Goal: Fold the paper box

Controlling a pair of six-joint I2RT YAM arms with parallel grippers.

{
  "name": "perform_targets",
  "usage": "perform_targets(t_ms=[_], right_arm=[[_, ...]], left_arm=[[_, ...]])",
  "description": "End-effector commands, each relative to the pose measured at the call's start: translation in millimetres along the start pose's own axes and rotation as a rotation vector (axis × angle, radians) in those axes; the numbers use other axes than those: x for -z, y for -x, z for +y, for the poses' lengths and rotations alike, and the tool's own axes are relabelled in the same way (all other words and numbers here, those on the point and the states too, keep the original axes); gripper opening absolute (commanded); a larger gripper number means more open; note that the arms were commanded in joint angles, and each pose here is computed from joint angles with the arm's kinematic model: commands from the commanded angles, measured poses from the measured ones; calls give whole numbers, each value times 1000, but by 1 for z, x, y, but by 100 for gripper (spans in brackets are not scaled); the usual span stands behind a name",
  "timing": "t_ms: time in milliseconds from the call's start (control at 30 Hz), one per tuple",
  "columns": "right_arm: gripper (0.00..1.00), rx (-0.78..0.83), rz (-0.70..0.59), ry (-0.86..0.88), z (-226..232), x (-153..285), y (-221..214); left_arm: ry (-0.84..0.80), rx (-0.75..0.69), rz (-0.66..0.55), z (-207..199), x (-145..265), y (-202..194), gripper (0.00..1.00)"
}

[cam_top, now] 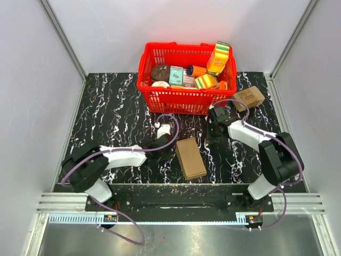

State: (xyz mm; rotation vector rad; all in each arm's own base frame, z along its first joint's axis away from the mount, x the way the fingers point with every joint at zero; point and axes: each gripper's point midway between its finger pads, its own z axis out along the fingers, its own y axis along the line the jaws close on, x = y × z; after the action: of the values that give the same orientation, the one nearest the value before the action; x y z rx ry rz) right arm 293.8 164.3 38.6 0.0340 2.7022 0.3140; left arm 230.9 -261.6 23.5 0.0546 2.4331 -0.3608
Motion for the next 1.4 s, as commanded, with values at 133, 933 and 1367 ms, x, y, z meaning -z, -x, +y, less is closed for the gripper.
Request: perform_targets(t_ms=[133,933,1367], right_arm=[[0,95,21,78,18,-13,12],[0,84,50,245,59,-20,-6],[0,98,16,220,68,-19,-7]], left_arm=[[-108,-28,-11,-39,-30,23,0],[-225,-80,10,-74,-36,27,0],[-208,-96,16,-71,-31,19,0]])
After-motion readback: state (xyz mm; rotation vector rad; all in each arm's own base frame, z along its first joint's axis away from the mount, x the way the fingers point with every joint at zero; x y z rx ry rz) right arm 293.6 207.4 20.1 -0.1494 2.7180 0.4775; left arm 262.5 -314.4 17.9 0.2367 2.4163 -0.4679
